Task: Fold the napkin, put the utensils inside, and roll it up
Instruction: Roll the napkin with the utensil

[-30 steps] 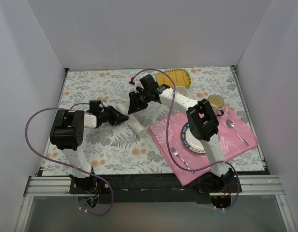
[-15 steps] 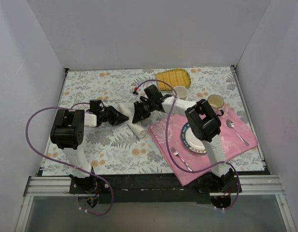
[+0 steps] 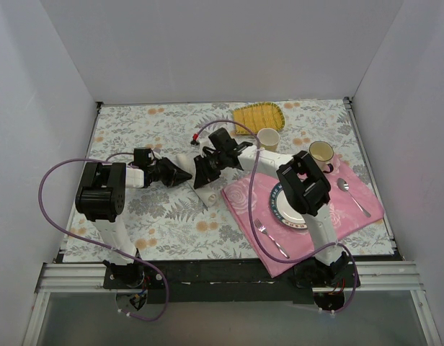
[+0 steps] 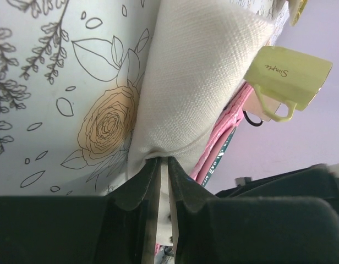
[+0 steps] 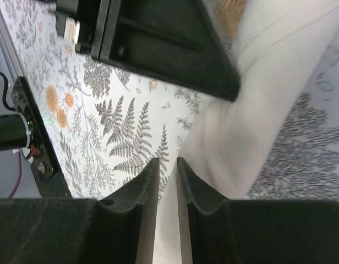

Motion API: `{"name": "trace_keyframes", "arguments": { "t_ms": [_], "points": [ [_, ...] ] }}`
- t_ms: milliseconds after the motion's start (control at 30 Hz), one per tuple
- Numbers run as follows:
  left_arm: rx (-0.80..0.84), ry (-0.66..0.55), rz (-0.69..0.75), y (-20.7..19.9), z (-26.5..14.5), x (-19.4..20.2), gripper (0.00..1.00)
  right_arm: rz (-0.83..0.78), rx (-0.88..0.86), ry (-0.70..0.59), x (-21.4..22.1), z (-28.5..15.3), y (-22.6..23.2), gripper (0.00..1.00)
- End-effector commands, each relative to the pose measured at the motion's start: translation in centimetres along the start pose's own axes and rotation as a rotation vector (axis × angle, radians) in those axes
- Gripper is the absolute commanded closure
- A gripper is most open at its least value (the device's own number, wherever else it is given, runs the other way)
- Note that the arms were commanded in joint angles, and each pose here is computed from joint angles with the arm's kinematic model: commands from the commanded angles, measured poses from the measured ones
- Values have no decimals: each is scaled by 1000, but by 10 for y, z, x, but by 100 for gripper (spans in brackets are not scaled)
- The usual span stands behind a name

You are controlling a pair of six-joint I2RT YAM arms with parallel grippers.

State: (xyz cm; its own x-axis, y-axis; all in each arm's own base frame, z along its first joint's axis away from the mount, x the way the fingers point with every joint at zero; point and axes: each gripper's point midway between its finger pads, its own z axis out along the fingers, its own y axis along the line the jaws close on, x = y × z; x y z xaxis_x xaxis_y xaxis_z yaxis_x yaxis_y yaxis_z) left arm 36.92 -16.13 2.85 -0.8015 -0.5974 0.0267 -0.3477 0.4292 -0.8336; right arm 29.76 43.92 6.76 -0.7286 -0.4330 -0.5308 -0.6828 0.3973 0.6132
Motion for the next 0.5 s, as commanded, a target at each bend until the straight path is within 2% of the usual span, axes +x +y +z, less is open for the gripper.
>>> {"name": "trace_keyframes", "arguments": {
  "t_ms": [0,167,267,467],
  "points": [
    [-164,-49,-20,42,6,-5,89,11,-49,26,20,-1,14,74],
    [-158,-47,-7,35,5,-7,89,15,-1,58,33,5,-3,75],
    [-152,-37,7,30,4,-8,89,-16,-16,45,15,0,8,75],
    [-126,-27,20,18,2,-9,89,-21,-59,-72,-37,-9,25,75]
  ]
}}
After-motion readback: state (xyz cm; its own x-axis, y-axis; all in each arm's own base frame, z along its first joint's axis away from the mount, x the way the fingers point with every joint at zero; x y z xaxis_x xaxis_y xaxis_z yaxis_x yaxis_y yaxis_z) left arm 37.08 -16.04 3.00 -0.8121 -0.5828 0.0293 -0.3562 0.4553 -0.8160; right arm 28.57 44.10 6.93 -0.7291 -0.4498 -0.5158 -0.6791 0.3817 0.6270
